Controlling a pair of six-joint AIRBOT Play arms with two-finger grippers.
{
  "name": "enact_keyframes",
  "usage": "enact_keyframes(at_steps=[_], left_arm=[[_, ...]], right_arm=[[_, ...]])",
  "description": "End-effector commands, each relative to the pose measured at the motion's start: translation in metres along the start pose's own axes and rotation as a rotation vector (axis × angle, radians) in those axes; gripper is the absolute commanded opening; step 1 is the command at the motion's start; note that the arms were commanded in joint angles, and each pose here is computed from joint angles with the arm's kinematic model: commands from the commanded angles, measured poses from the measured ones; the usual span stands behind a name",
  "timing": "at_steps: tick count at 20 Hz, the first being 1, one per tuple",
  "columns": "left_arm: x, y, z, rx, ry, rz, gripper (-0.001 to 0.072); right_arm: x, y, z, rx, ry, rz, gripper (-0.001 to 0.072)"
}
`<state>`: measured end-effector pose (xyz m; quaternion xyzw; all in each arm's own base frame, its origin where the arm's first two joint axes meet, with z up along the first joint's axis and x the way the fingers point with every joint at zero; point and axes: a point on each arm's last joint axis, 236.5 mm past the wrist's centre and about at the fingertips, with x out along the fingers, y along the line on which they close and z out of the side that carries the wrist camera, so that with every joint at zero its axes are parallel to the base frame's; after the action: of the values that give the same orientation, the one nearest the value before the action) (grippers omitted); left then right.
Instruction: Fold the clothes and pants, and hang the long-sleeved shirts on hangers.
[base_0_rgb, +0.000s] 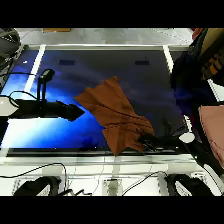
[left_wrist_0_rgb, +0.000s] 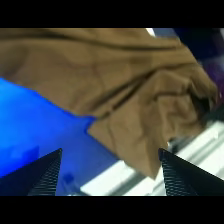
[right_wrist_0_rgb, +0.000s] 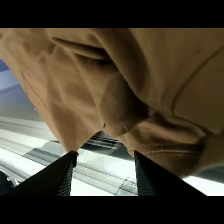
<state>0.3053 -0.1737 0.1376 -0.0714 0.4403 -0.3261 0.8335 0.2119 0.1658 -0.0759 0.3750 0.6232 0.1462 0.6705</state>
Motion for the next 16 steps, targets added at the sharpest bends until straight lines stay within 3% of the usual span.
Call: enact_keyframes(at_steps=[1,6,8,11,12,13,15,16], left_arm=[[0.0,0.005,0.014,-0.001,-0.058,0.022,0.0697],[-0.002,0.01,0.027,0.0,-0.113,0.041,0.0697],[-0.003,0.013,0.036,0.0,-0.154,0.055,0.0697],[-0.006,0.019,0.051,-0.002,-0.221,0.08,0.0697],[-0.006,0.021,0.055,-0.004,-0.238,0.086,0.0697],[-0.006,0.023,0.057,-0.006,-0.248,0.091,0.0697],[0.0,0.028,0.058,-0.015,-0.24,0.095,0.0697],[0.005,0.031,0.056,-0.023,-0.228,0.095,0.0697]], right_arm=[[0.022,0.0,0.003,0.069,0.001,0.005,0.0428],[0.023,-0.003,0.035,0.086,-0.131,-0.007,0.0426],[0.021,0.001,0.041,0.075,-0.148,-0.002,0.037],[0.019,0.011,0.046,0.047,-0.154,0.014,0.0368],[0.018,0.014,0.047,0.045,-0.157,0.021,0.0328],[0.017,0.017,0.05,0.04,-0.162,0.025,0.0245],[0.014,0.022,0.054,0.027,-0.172,0.033,0.0198],[0.013,0.025,0.056,0.024,-0.176,0.038,0.014]])
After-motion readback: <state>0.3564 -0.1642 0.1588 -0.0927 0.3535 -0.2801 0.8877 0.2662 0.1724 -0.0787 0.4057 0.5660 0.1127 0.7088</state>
